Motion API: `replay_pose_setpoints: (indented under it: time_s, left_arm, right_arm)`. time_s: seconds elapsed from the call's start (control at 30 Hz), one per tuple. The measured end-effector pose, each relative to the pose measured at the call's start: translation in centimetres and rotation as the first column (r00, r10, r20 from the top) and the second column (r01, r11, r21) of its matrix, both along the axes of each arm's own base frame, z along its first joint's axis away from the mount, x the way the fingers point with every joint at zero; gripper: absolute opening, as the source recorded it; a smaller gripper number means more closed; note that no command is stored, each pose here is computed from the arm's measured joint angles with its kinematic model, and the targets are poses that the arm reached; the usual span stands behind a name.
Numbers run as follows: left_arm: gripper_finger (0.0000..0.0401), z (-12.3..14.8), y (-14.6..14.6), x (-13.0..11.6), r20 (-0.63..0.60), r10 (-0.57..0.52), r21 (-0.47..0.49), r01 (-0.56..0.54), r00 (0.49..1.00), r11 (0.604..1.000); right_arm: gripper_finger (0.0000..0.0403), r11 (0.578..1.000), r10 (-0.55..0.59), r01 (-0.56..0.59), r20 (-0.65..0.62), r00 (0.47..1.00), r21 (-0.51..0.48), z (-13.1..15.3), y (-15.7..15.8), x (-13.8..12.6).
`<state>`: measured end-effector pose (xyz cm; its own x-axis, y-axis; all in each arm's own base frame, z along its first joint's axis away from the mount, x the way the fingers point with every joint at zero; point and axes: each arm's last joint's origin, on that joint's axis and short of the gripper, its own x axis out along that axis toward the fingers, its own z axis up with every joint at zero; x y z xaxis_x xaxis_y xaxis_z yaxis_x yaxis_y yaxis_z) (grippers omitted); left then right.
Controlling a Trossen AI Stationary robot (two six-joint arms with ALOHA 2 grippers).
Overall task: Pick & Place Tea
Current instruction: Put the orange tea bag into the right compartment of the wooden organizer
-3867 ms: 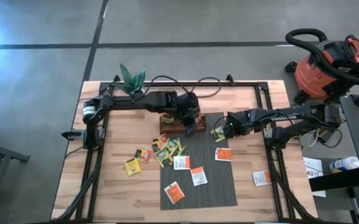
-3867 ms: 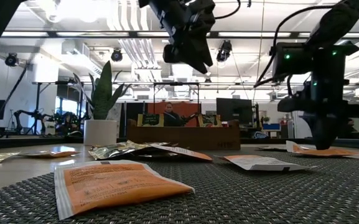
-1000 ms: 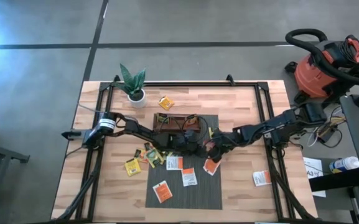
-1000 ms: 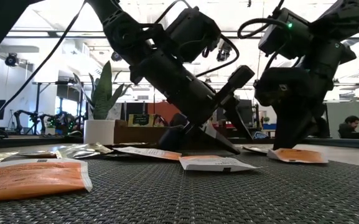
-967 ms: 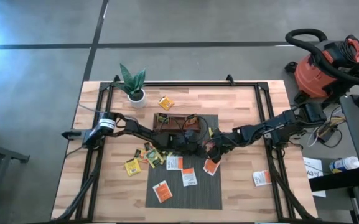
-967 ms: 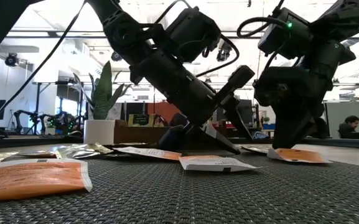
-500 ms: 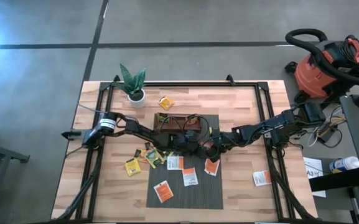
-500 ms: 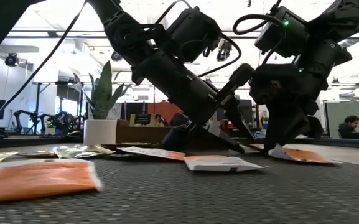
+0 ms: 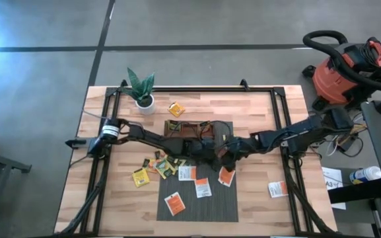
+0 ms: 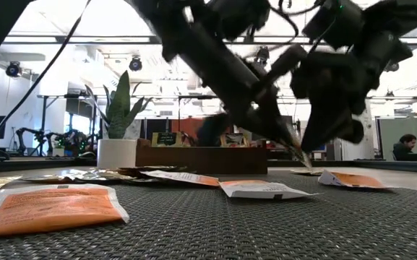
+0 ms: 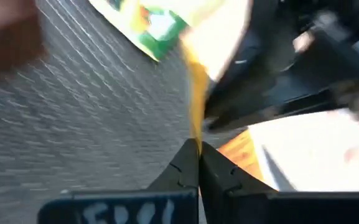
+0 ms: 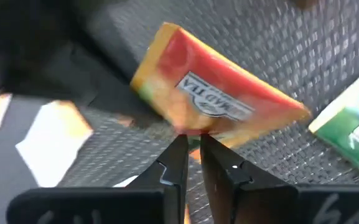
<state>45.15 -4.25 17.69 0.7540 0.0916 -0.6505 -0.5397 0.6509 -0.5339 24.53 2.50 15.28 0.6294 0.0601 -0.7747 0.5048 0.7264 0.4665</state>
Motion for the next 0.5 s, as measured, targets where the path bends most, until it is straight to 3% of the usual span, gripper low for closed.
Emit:
replay_pose_setpoints:
  time_s: [0.17,0.23,0.4,0.5]
  left_arm:
    - [0.0001,3.5,0.6,-2.0,-0.145,0.034,0.191,-0.005,0.989,0.982]
    - [0.0001,5.6,1.1,-3.0,-0.134,0.057,0.209,-0.028,0.989,0.978]
    - [0.0,9.8,2.7,-6.0,-0.008,0.157,0.091,-0.156,0.988,0.984]
    - [0.0,12.8,3.4,-8.1,0.167,0.259,0.005,-0.263,0.951,0.965]
  right_arm:
    - [0.0043,0.997,0.069,-0.062,0.145,0.987,-0.054,3.5,-0.1,-1.3]
    - [0.0043,0.994,0.065,-0.046,0.196,0.979,-0.098,4.8,-0.3,-2.0]
    - [0.0043,0.976,0.011,0.062,0.335,0.942,-0.207,7.7,-0.9,-3.6]
    - [0.0043,0.973,0.008,0.082,0.386,0.922,-0.216,8.6,-1.0,-4.2]
